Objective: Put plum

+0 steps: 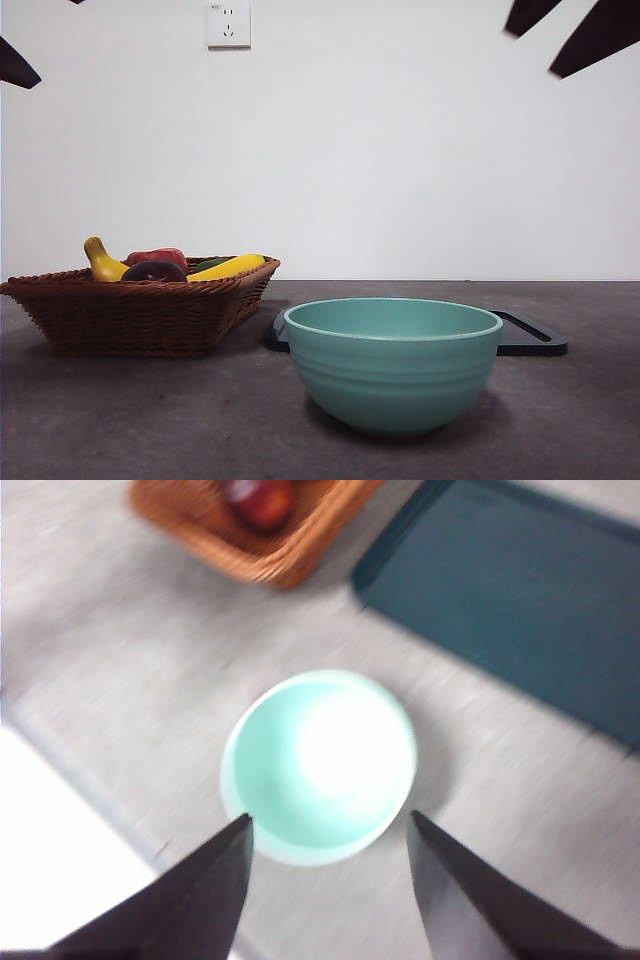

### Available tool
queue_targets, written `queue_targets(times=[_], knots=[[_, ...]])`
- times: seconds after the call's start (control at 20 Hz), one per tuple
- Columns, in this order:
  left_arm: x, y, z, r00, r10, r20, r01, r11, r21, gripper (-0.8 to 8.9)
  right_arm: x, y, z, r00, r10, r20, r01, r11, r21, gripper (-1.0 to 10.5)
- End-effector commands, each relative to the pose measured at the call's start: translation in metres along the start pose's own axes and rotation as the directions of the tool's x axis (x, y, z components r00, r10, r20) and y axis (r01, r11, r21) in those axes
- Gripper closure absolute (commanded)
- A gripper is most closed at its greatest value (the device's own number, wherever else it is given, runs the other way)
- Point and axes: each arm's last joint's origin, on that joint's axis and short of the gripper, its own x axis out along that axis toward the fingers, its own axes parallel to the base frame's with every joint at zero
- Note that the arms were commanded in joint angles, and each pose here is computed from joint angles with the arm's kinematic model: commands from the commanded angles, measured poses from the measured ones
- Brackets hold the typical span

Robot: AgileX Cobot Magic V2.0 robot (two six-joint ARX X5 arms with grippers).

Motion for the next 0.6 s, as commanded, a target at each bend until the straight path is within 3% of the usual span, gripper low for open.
queue_targets(times=[0.05, 0.6], knots=[[-0.0022, -0.0020, 0.0049, 1.000, -0.009, 0.014, 0.009, 1.000, 0.009, 4.08, -0.0091, 0.0036, -0.0030, 0.999, 0.039, -0.020, -0.039, 0.999, 0.002, 7.0], [-0.0022, -0.0020, 0.0049, 1.000, -0.010, 0.014, 0.009, 1.000, 0.009, 4.08, -0.0147, 0.0041, -0.0080, 0.999, 0.041, -0.031, -0.041, 0.999, 0.004, 7.0]])
